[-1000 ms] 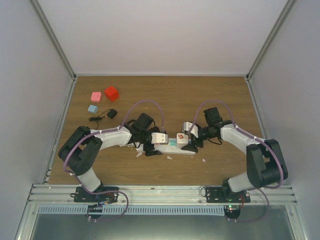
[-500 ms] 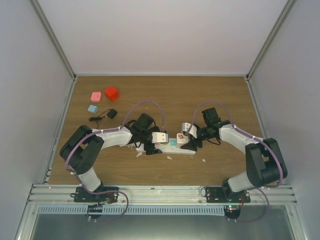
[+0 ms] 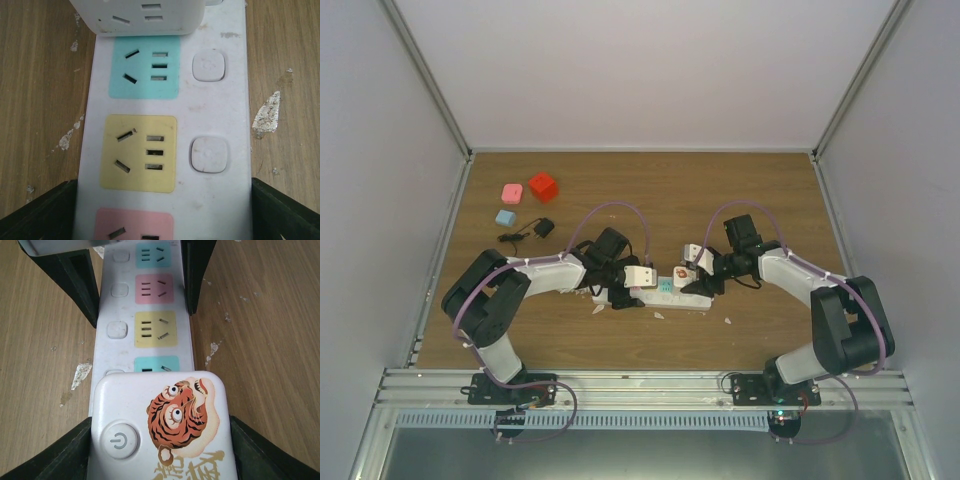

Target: Pull the plug off the socket

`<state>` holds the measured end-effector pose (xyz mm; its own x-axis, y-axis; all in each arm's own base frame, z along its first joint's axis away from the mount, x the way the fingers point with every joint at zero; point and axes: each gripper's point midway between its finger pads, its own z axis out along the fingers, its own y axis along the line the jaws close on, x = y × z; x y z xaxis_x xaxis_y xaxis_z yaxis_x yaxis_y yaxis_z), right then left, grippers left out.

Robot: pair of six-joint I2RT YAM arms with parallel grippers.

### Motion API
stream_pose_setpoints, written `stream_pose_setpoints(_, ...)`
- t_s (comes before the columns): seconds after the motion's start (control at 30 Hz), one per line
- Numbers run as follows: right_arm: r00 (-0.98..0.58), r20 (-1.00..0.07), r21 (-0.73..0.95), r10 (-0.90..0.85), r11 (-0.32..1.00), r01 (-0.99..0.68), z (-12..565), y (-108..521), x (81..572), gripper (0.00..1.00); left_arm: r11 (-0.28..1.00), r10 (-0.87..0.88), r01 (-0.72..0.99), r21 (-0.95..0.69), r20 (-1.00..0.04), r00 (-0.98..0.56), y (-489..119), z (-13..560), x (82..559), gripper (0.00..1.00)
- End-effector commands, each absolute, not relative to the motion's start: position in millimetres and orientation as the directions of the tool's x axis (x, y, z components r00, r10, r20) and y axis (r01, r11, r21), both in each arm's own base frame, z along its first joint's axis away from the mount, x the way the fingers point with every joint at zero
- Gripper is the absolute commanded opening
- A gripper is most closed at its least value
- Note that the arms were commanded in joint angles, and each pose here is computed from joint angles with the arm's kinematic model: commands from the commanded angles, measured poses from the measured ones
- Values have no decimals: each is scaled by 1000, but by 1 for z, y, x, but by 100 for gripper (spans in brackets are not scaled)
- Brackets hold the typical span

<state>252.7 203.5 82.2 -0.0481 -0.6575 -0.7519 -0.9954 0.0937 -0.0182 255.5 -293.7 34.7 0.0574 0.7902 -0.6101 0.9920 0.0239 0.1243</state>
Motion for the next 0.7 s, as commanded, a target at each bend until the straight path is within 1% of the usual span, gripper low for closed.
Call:
stream_pose_setpoints(0.0, -32, -785, -15, -619, 71, -997, 94, 213, 246, 49, 27, 800, 989, 143, -596, 64, -296, 25, 258, 68)
stream_pose_setpoints(0.23, -42, -811, 5, -584, 64, -998, 106, 217, 245, 44, 25, 811, 990, 137, -581, 60, -294, 20, 258, 59)
stream_pose_setpoints(0.33, -34, -819, -1, -573, 61, -998, 111, 219, 245, 43, 24, 817, 992, 125, -574, 52, -294, 18, 258, 57)
stream_pose_setpoints(0.5, -26, -831, -15, -555, 70, -997, 120, 220, 247, 41, 21, 826, 994, 110, -561, 44, -294, 13, 258, 52)
stream_pose_setpoints(0.67, -16, -844, -27, -536, 73, -997, 128, 220, 248, 40, 17, 830, 994, 110, -556, 47, -294, 13, 258, 49)
